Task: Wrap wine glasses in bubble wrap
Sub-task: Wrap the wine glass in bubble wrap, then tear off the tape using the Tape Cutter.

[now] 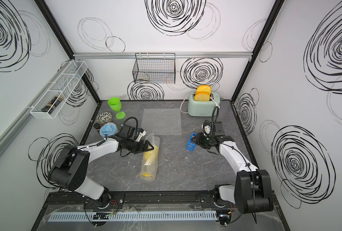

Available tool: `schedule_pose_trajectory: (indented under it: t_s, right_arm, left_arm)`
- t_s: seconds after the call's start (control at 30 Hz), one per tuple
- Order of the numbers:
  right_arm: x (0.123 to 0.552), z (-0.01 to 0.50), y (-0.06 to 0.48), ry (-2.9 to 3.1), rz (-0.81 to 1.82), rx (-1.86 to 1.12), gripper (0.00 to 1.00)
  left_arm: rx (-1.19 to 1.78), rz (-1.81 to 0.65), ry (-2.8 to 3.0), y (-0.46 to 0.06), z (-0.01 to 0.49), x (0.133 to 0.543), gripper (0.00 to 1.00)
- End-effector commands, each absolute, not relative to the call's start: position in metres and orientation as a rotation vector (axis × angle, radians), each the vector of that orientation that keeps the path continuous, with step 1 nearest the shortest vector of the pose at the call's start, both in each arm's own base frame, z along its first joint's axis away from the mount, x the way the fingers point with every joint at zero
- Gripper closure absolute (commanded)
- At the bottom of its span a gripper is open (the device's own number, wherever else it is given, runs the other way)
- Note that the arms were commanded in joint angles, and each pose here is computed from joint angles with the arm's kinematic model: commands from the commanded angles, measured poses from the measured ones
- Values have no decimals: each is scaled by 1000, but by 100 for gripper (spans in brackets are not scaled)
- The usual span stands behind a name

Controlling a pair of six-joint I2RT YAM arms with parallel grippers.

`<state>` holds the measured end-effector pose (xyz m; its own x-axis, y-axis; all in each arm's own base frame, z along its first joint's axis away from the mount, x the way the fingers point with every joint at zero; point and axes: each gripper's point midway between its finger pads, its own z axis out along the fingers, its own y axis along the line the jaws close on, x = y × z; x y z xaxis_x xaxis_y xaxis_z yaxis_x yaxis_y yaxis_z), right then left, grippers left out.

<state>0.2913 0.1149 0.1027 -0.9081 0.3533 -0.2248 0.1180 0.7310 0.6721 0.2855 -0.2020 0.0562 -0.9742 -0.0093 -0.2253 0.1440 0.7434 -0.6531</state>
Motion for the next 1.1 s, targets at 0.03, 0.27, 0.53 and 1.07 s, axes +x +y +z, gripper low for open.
schedule_pose_trajectory:
  t_s: [0.03, 0.27, 0.53, 1.07]
  right_arm:
    - [297, 98, 120, 2566, 1094, 348, 67]
    - [309, 75, 115, 2561, 1140, 439, 70]
    - [317, 62, 120, 2572, 1186, 470, 74]
    - [322, 39, 133, 2596, 1257, 516, 74]
  left_arm:
    - [94, -915, 2823, -187, 35, 270, 16]
    - [106, -917, 2818, -189, 36, 271, 16]
    - [106, -918, 2820, -189, 35, 267, 16]
    - [109, -912, 2815, -190, 37, 267, 16]
